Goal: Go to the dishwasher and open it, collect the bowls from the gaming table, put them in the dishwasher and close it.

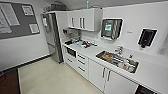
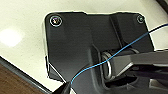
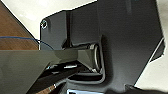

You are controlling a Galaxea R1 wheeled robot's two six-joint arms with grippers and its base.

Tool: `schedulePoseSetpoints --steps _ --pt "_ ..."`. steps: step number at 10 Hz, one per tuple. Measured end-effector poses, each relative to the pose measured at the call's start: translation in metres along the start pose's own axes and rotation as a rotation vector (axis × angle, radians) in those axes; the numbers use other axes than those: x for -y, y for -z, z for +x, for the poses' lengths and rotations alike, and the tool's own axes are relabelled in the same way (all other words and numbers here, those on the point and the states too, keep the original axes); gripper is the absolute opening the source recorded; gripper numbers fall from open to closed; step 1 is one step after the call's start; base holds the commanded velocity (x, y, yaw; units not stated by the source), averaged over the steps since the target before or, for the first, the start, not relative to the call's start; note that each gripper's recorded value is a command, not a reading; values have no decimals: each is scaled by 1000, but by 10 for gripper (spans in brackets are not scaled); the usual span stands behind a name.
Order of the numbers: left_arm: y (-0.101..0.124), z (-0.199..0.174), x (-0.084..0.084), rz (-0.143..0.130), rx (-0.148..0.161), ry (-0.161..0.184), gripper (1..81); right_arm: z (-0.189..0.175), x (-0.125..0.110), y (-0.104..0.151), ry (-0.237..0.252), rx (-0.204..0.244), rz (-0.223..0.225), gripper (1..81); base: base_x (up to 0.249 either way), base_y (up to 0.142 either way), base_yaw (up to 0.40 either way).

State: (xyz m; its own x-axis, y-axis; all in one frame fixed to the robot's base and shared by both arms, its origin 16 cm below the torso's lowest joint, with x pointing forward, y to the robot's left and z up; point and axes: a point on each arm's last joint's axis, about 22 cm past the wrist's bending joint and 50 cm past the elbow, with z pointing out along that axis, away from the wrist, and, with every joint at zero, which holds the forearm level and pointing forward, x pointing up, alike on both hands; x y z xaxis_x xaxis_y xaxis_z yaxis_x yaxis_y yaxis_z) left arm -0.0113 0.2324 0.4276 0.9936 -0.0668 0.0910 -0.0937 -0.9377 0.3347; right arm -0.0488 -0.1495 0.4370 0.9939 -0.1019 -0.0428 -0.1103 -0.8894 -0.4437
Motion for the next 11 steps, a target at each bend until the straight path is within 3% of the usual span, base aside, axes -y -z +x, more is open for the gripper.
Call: schedulePoseSetpoints --steps 4,11 --pt "1 0 -7 -20 0 3 811 -1 5 -1 13 -4 11 811 0 0 360" --pt "4 -2 2 -9 3 2 811 3 17 -3 12 -27 34 811 0 0 360"
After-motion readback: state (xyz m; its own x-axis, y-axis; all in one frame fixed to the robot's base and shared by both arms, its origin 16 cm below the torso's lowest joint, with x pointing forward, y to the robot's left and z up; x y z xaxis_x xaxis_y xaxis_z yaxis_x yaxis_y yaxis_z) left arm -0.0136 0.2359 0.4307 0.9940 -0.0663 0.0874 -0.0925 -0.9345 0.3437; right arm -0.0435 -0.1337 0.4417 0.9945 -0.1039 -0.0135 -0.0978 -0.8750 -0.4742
